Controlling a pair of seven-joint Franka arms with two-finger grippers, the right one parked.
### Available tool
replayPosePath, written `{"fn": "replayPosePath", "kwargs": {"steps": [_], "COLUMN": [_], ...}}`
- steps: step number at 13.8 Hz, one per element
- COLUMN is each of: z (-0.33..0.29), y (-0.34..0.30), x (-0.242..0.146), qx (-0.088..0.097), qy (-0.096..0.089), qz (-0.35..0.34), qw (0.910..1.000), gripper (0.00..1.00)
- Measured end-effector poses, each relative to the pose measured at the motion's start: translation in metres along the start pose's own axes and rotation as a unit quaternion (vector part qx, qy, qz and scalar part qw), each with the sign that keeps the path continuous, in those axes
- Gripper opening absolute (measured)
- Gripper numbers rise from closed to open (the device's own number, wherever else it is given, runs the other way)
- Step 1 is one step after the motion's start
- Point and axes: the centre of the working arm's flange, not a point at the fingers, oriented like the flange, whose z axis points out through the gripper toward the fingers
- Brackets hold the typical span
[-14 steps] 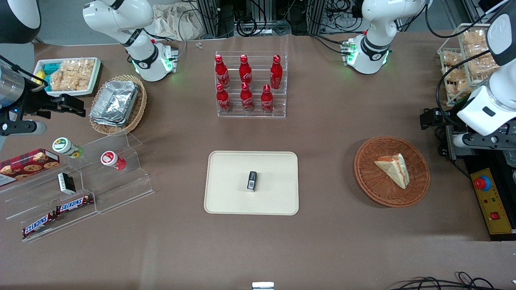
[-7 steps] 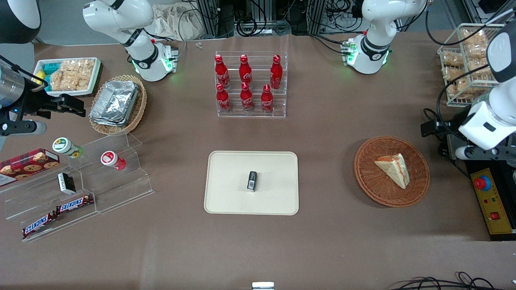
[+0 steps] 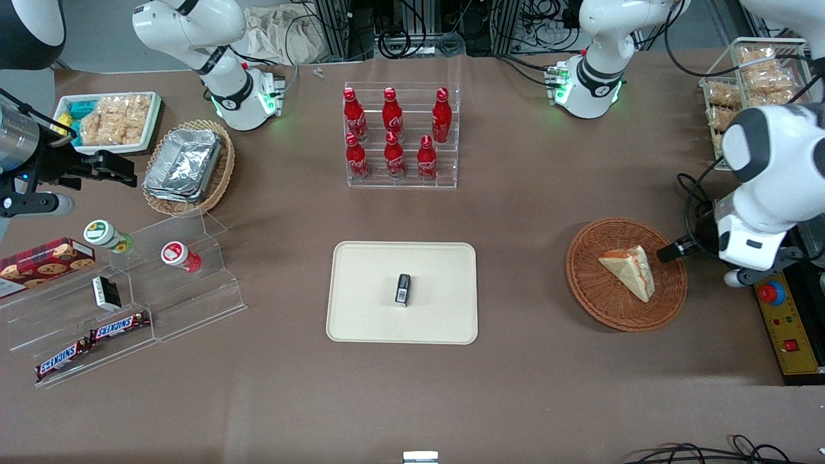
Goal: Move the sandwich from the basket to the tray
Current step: 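Move the left gripper over the wrapped sandwich in the wicker basket, then lower the left gripper and close it on the sandwich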
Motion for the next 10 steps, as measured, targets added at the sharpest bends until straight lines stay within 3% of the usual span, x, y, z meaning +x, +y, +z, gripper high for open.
{"fn": "replayPosePath", "kwargs": {"steps": [10], "z": [0.085], "y": [-0.008], "x": [-0.010], "qx": [-0.011], "qy": [-0.006], "qz": [-0.094], "qw": [0.9955], "gripper": [1.00]}}
